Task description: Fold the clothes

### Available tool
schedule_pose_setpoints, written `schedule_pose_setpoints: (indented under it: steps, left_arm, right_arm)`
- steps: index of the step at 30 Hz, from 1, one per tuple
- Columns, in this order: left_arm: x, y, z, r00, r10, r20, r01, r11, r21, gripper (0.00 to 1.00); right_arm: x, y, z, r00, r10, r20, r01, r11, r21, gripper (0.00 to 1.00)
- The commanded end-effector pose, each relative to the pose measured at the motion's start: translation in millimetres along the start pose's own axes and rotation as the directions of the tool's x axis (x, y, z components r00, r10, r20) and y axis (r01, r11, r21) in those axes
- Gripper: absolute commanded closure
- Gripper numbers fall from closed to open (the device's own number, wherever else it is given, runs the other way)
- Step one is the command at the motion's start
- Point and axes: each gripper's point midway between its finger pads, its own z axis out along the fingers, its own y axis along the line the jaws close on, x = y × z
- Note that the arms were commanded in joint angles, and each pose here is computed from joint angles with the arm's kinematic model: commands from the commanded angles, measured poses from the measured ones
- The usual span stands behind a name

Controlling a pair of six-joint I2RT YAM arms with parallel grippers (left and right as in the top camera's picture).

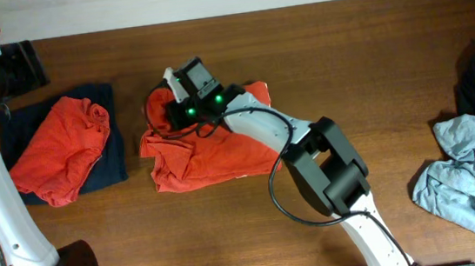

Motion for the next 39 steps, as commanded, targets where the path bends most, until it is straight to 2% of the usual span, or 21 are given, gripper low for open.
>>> schedule_pose_setpoints:
  steps: [1, 7, 11, 15, 19, 25, 27, 30, 33, 35, 36, 39]
  left_arm:
    - [0.0, 0.2, 0.9, 1.0, -0.002, -0.003, 0.002, 1.0, 0.005, 0.27]
    - [0.0, 0.2, 0.9, 1.0, -0.002, -0.003, 0.002, 1.0, 0.005, 0.27]
    - [0.2, -0.1, 0.9, 1.0, -0.002, -0.004, 0.002, 1.0, 0.006, 0.27]
    - [0.4, -0.2, 0.9, 1.0, -0.002, -0.005, 0.002, 1.0, 0.006, 0.27]
    - [0.4, -0.1, 1.4, 1.0, -0.002, -0.006, 0.002, 1.0, 0.006, 0.27]
    - [2.5, 0.1, 3.6, 1.0, -0.002, -0.018, 0.002, 1.0, 0.005, 0.27]
    - [3.1, 0.1, 3.9, 1.0, -0.002, -0.02, 0.002, 1.0, 0.005, 0.27]
    - [3.1, 0.1, 4.1, 1.0, -0.002, -0.02, 0.002, 1.0, 0.005, 0.28]
    - [2.9, 0.1, 4.4, 1.0, -0.002, -0.02, 0.002, 1.0, 0.005, 0.27]
    - [2.9, 0.1, 4.4, 1.0, -0.002, -0.02, 0.002, 1.0, 0.005, 0.27]
    - [3.0, 0.1, 4.4, 1.0, -0.002, -0.02, 0.002, 1.0, 0.005, 0.27]
    - [3.0, 0.1, 4.4, 1.0, -0.002, -0.02, 0.002, 1.0, 0.005, 0.27]
  right_arm:
    - [-18.6, 12.5, -0.5, 0.998, -0.019, 0.054, 0.022, 0.998, -0.053, 0.96]
    - [-59.9, 11.8, -31.1, 0.995, -0.005, 0.1, 0.015, 0.994, -0.106, 0.96]
    - [-73.6, -8.1, -54.6, 0.996, 0.044, 0.078, -0.039, 0.997, -0.067, 0.96]
    - [-54.6, -30.9, -64.3, 0.994, 0.104, -0.016, -0.104, 0.995, -0.01, 0.96]
    - [-15.1, -48.7, -56.1, 0.98, 0.137, -0.144, -0.128, 0.989, 0.069, 0.95]
    - [10.5, -34.2, -39.4, 0.972, 0.081, -0.218, -0.069, 0.996, 0.065, 0.67]
    - [16.1, -38.1, -36.0, 0.971, 0.079, -0.226, -0.054, 0.992, 0.113, 0.42]
    - [25.0, -40.5, -30.7, 0.966, 0.08, -0.247, -0.046, 0.989, 0.141, 0.36]
    - [31.9, -35.4, -23.3, 0.962, 0.071, -0.262, -0.037, 0.99, 0.133, 0.37]
    - [32.8, -30.9, -18.7, 0.964, 0.058, -0.259, -0.026, 0.992, 0.125, 0.48]
    - [31.3, -29.4, -15.1, 0.968, 0.047, -0.248, -0.016, 0.992, 0.125, 0.62]
    - [20.6, -23.8, -10.7, 0.978, 0.018, -0.206, 0.004, 0.994, 0.105, 0.84]
